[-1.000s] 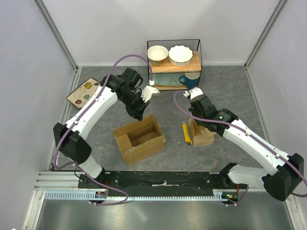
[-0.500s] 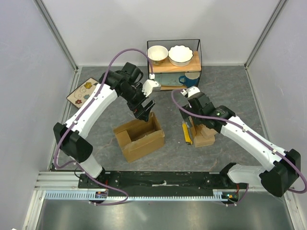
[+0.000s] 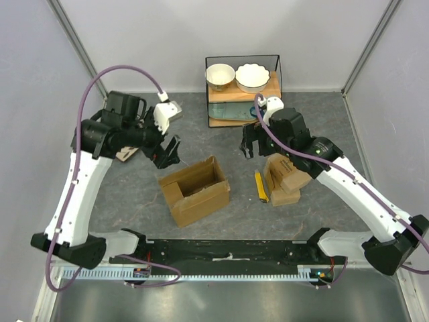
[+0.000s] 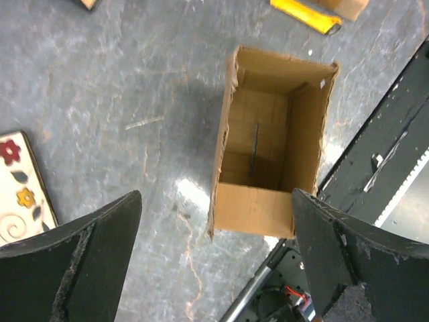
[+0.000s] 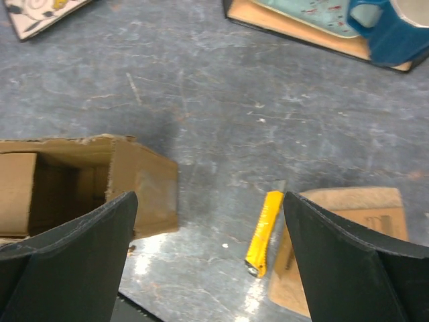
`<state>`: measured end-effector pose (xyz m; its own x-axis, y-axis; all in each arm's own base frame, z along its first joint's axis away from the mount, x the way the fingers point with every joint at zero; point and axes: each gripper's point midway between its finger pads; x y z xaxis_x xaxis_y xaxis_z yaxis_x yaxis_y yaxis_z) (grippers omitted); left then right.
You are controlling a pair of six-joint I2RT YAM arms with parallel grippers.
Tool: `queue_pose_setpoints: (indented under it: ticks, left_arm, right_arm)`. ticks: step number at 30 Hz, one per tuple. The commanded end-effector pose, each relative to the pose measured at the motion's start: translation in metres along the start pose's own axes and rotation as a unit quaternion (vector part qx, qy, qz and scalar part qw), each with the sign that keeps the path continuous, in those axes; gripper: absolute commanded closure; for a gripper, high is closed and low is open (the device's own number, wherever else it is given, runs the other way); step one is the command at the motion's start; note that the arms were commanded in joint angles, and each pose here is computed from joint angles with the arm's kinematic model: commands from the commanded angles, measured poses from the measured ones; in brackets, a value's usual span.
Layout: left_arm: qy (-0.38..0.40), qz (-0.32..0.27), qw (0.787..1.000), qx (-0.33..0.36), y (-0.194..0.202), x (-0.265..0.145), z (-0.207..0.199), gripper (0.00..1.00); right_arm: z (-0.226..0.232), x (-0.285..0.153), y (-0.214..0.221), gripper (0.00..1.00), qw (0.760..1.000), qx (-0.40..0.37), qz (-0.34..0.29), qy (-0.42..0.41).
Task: Unpack the express box
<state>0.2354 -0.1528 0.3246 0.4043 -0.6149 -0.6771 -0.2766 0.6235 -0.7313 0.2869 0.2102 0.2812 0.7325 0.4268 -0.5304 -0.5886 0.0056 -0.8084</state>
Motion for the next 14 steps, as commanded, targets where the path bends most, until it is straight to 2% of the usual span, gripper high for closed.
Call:
queue_pose_setpoints:
  ticks: [1,9,14]
  left_arm:
    - [-0.022,0.018,1.000,-0.009,0.033,0.004,0.001,0.01]
    - [-0.112,-0.019,0.993,-0.036,0.043,-0.016,0.012,0.01]
    - [-0.132,-0.024,0.990,-0.046,0.046,-0.020,0.013,0.01]
  right_arm:
    - [0.026,0.015,0.001,0.02,0.997,0.038,-0.005,-0.062]
    - [0.055,0.016,0.010,0.02,0.988,0.043,-0.003,-0.145]
    - [0.053,0.013,0.014,0.02,0.989,0.044,-0.014,-0.142]
Point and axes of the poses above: each gripper's point midway between its finger pads, its own x axis out along the fingers, its own z axis along the line the jaws close on, y = z × x, and after that the axes turned 7 degrees about x, right-handed
